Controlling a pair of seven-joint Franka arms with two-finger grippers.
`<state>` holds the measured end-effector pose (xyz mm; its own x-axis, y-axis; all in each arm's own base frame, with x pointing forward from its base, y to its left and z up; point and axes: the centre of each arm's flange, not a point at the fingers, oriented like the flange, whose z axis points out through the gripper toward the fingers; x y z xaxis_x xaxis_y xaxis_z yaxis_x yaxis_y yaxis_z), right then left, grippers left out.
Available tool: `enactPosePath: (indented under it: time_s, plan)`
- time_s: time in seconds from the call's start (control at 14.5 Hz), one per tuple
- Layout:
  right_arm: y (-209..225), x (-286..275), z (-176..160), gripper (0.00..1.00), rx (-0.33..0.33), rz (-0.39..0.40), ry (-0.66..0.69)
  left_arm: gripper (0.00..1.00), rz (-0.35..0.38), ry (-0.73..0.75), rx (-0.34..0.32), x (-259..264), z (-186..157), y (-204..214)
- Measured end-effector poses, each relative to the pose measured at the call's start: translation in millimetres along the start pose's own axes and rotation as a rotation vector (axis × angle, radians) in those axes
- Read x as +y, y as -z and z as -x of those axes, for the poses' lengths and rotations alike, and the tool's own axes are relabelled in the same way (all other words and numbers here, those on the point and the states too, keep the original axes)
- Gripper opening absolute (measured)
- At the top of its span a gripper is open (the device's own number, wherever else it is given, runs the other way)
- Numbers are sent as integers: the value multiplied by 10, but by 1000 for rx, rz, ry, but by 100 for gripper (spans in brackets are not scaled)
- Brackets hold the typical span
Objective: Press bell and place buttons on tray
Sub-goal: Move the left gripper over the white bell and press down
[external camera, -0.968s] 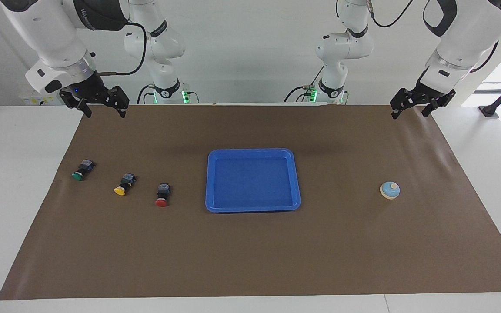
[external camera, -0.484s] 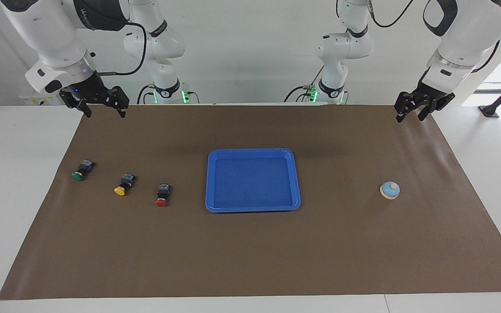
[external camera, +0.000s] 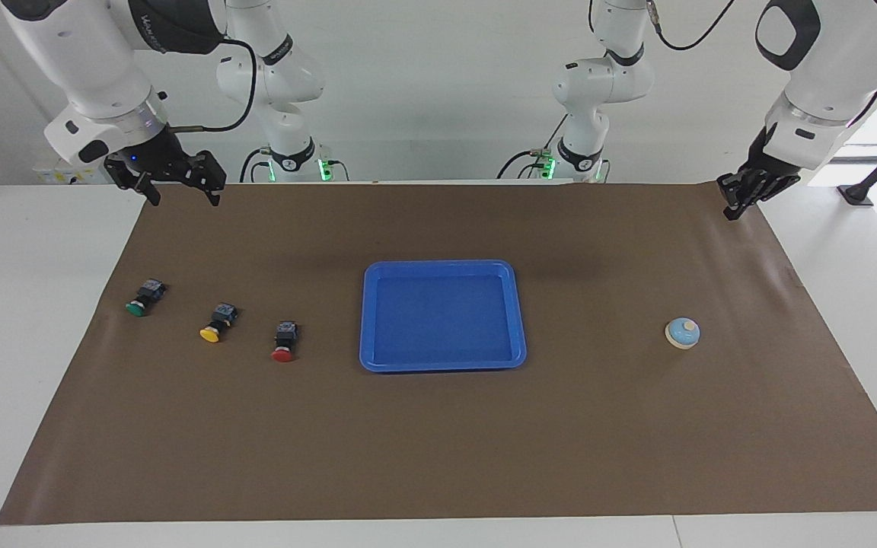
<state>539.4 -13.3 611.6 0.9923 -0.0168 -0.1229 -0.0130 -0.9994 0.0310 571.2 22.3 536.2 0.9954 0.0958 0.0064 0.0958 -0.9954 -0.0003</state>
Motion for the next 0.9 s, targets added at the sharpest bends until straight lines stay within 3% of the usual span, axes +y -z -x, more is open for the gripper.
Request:
enactPosePath:
  time_s: [0.41,0.69,0.9]
  plan:
    - [0,0,0,100,0,0,0,1,7,8,-5,-10,-485,-1119]
    - [0,0,0,100,0,0,0,1,7,10,-57,-8,-559,-1560]
    - [0,0,0,100,0,0,0,1,6,21,-62,-70,-570,-1613]
